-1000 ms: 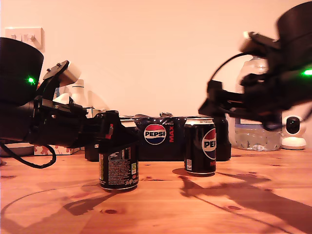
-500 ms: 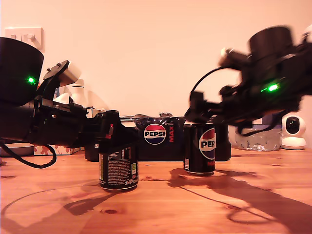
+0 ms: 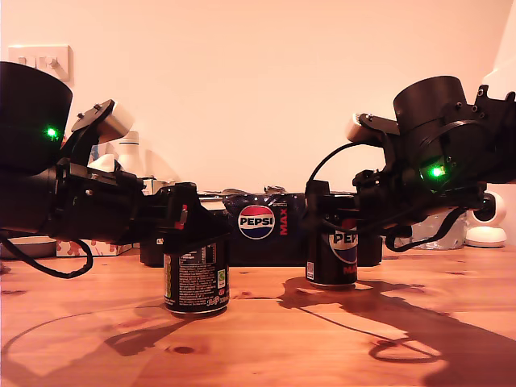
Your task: Stack up the Pepsi cans on top of each other
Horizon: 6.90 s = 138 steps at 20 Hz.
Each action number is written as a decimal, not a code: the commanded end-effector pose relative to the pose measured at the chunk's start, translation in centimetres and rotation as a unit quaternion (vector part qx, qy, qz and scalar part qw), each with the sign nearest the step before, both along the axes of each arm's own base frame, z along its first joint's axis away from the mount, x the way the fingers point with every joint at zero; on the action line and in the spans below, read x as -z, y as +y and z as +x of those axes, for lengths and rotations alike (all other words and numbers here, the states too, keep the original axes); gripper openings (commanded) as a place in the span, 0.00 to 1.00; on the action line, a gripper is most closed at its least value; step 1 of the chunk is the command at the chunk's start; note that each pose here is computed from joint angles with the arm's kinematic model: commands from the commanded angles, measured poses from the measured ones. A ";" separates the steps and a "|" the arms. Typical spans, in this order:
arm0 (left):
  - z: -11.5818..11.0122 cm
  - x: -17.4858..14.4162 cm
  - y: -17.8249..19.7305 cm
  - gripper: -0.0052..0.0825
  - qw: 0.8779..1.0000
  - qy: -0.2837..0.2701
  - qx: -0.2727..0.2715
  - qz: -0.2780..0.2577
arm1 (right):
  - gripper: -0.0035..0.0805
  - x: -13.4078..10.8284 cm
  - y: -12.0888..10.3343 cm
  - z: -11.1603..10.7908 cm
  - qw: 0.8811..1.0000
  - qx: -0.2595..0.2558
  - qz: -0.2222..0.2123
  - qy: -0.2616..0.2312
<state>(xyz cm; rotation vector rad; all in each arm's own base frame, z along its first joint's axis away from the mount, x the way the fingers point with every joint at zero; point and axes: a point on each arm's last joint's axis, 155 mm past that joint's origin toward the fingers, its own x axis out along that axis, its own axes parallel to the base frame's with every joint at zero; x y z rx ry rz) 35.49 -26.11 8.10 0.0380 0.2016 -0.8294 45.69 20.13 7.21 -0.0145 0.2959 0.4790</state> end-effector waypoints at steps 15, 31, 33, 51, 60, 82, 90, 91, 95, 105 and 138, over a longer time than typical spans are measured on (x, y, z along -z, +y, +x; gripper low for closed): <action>-5.2 1.0 -5.6 0.95 0.995 0.021 0.093 0.003 | 0.27 -0.3 0.8 1.4 1.000 0.000 0.002 -0.003; -7.3 2.7 -6.8 0.49 0.991 0.042 0.125 0.030 | 0.25 -2.2 0.9 0.9 1.000 -0.003 0.003 -0.004; -7.3 2.6 -6.8 0.49 0.991 0.040 0.125 0.029 | 0.25 -2.8 0.9 0.8 1.000 -0.003 0.002 -0.005; -7.4 -2.5 -7.5 0.83 0.990 -0.018 0.141 -0.018 | 0.25 -6.6 1.2 -0.1 1.000 0.000 0.004 -0.023; -7.4 -9.0 -6.6 0.83 0.987 -0.078 0.126 -0.054 | 0.25 -10.4 0.5 -1.5 0.999 -0.002 -0.007 -0.041; -5.4 -12.4 2.5 0.03 0.999 -0.031 -0.020 -0.001 | 0.25 -20.1 2.3 -13.1 0.995 -0.080 0.060 -0.007; -5.5 -10.9 3.9 0.03 1.000 0.004 -0.030 -0.003 | 0.25 -20.5 6.6 -16.7 0.987 -0.154 0.008 -0.050; -5.9 -10.7 4.2 0.03 1.000 0.004 -0.031 -0.004 | 0.25 -20.7 6.9 -16.9 0.987 -0.152 0.007 -0.054; -8.0 -10.1 5.0 0.03 0.999 0.013 -0.026 -0.025 | 0.25 -20.7 8.0 -17.9 0.983 -0.172 0.003 -0.060; -13.4 -9.1 5.4 0.03 0.996 0.036 0.005 -0.078 | 0.25 -20.3 9.3 -17.6 0.980 -0.184 -0.010 -0.079; -15.9 -7.9 6.4 0.03 0.997 0.052 -0.009 -0.047 | 0.25 -14.1 11.6 -17.5 0.977 -0.189 0.049 -0.080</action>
